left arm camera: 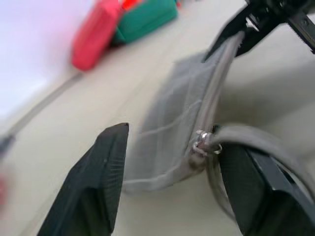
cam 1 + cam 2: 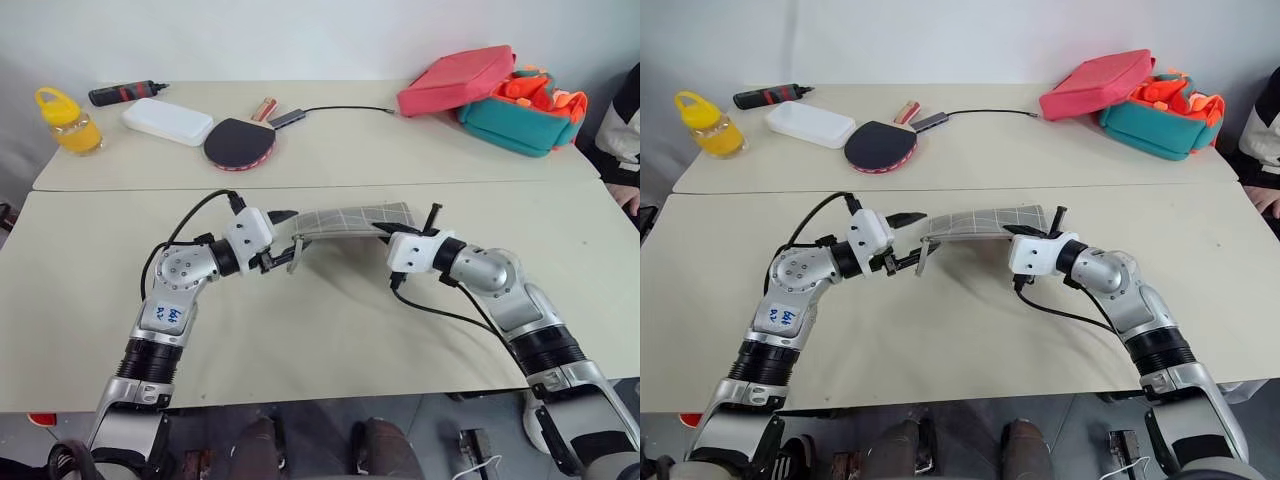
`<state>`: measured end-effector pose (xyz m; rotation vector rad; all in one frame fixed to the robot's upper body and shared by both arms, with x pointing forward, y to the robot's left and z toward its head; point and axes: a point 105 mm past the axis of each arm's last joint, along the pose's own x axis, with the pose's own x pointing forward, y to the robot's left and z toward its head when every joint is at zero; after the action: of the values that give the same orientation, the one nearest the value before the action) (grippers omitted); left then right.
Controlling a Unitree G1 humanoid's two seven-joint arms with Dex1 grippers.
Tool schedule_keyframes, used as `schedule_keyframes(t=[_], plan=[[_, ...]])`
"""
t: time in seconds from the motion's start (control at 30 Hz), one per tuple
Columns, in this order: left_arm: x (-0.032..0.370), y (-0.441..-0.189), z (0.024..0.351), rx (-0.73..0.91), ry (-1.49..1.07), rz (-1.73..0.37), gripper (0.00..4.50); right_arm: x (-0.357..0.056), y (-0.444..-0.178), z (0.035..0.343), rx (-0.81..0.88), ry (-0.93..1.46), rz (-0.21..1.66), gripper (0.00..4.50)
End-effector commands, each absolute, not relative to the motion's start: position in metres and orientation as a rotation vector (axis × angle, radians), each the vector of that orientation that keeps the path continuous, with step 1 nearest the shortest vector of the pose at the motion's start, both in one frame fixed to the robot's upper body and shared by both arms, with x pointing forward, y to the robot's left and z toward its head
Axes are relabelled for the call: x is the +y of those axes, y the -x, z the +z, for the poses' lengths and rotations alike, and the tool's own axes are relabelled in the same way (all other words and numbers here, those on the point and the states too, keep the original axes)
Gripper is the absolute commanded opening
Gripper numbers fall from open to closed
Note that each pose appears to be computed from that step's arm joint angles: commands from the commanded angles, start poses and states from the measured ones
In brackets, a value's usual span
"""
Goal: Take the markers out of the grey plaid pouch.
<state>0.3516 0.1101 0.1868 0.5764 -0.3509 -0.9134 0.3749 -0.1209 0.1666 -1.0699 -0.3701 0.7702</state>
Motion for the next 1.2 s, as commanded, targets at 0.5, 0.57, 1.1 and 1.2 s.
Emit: schedule_keyframes(t=[0.5, 0.57, 1.1, 1.2], plan=[[0.156, -0.33, 0.198, -0.461, -0.634, -0.869, 2.71, -0.127, -0.364, 0.191, -0.454, 0.932, 0.831, 0.0], [0.164, -0.331, 0.2, -0.461, -0.632, -0.845, 2.71, -0.128, -0.365, 0.19, -0.448, 0.938, 0.828, 0.0], [0.157, -0.315, 0.191, -0.456, -0.6, -0.93, 2.71, -0.12, -0.354, 0.189, -0.474, 0.879, 0.908, 0.0], [0.154, -0.319, 0.186, -0.457, -0.625, -0.938, 2.71, -0.118, -0.348, 0.187, -0.475, 0.853, 0.951, 0.0]])
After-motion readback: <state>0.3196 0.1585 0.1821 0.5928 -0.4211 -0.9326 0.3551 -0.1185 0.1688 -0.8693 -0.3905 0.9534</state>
